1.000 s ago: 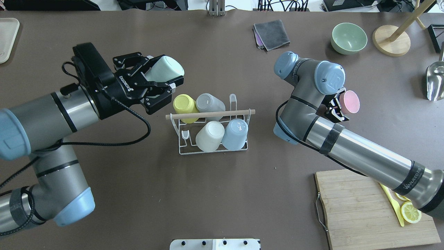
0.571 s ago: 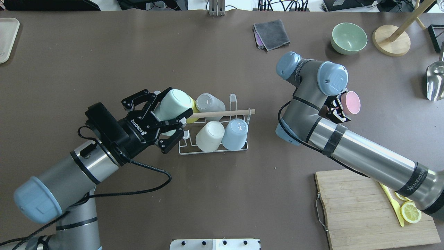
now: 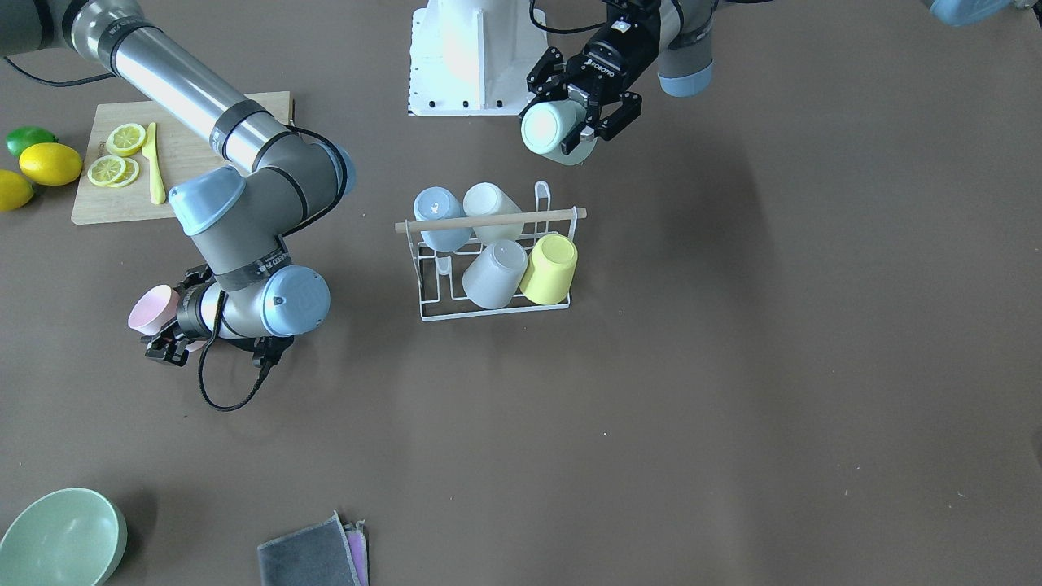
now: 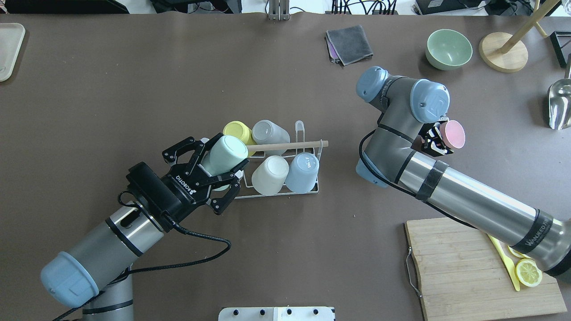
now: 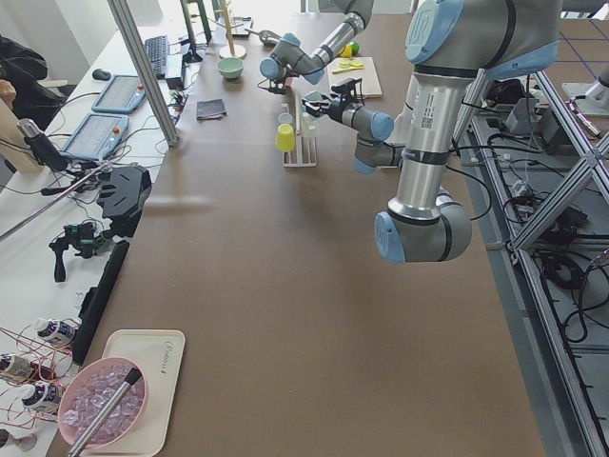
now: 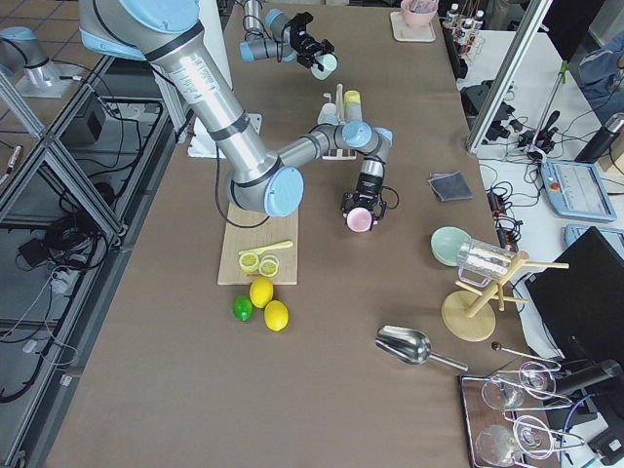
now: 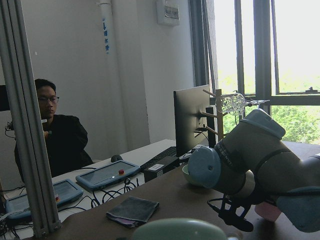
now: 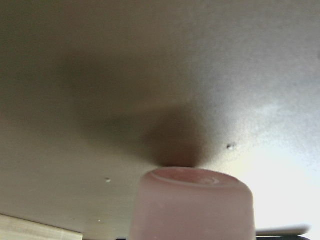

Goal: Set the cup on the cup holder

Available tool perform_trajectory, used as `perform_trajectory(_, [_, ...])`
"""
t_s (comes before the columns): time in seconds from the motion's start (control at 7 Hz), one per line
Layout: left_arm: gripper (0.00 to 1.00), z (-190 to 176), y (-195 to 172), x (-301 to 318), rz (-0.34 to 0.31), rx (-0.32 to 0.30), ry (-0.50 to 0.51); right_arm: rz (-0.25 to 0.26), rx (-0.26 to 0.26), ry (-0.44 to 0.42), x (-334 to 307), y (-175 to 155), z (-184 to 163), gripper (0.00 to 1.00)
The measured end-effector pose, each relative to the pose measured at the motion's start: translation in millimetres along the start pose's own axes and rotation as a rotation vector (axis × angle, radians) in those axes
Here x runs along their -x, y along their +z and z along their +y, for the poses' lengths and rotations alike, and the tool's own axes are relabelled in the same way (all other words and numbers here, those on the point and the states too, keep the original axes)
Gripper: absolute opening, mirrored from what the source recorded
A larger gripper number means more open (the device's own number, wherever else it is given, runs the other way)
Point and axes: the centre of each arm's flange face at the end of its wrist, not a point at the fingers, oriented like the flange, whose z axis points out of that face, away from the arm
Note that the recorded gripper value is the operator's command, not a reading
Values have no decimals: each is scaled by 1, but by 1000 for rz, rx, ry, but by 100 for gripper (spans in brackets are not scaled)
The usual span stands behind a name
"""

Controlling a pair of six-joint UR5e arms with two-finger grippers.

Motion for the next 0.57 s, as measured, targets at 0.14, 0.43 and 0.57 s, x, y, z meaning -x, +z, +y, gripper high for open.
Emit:
perform_trajectory(0.14, [0,3,2,-1,1,7,2,1,-1,5,-1,0,1,32])
perform_trajectory(0.43, [0,3,11,-8,10,15,3,-1,-10,21,-13,-3,12,18])
perform_trajectory(0.57, [0,3,15,-13,19,20,5,0,-21,33,-20,-6,22,17])
